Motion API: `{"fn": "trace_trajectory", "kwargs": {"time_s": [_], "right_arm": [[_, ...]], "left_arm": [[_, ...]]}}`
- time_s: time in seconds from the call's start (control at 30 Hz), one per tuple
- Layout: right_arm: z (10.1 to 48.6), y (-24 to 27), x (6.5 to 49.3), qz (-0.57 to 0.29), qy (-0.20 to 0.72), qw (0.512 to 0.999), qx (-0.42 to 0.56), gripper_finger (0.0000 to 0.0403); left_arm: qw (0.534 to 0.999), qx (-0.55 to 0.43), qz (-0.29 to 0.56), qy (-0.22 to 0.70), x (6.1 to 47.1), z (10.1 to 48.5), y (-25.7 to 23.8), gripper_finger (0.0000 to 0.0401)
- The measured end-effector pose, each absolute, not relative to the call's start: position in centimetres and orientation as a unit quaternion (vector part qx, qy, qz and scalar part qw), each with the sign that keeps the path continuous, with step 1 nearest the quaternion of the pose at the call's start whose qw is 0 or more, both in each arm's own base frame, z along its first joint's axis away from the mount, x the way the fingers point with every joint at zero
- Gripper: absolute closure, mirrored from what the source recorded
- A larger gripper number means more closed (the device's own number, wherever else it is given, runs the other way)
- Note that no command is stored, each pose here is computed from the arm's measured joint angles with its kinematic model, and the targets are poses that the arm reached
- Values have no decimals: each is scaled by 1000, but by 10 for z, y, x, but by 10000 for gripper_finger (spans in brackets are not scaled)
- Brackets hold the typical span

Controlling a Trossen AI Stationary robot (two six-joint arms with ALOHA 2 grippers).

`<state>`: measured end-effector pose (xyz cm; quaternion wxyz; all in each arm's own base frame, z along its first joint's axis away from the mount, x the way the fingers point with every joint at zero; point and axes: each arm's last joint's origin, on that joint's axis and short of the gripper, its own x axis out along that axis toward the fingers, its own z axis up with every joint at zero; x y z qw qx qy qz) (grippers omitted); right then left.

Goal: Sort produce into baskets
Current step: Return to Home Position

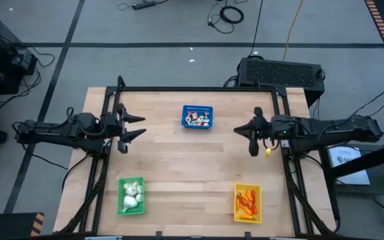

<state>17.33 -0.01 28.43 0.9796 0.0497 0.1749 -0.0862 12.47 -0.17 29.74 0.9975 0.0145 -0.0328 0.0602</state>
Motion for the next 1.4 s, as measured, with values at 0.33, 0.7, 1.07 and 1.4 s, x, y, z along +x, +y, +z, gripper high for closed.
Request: {"fn": "trace_trajectory", "kwargs": {"time_s": [0.33,0.7,1.07,1.4], "right_arm": [[240,-3,143,-121,42,986,105,402],[199,-3,126,-123,44,979,158,402],[164,0,121,-66,38,987,142,402],[156,1,119,-40,68,993,92,403]], "left_arm": [[995,-4,93,-28,116,241,1,186],[993,-75,92,-28,113,186,1,186],[991,-92,91,-32,113,173,1,186],[991,-89,91,-33,113,173,1,186]]}}
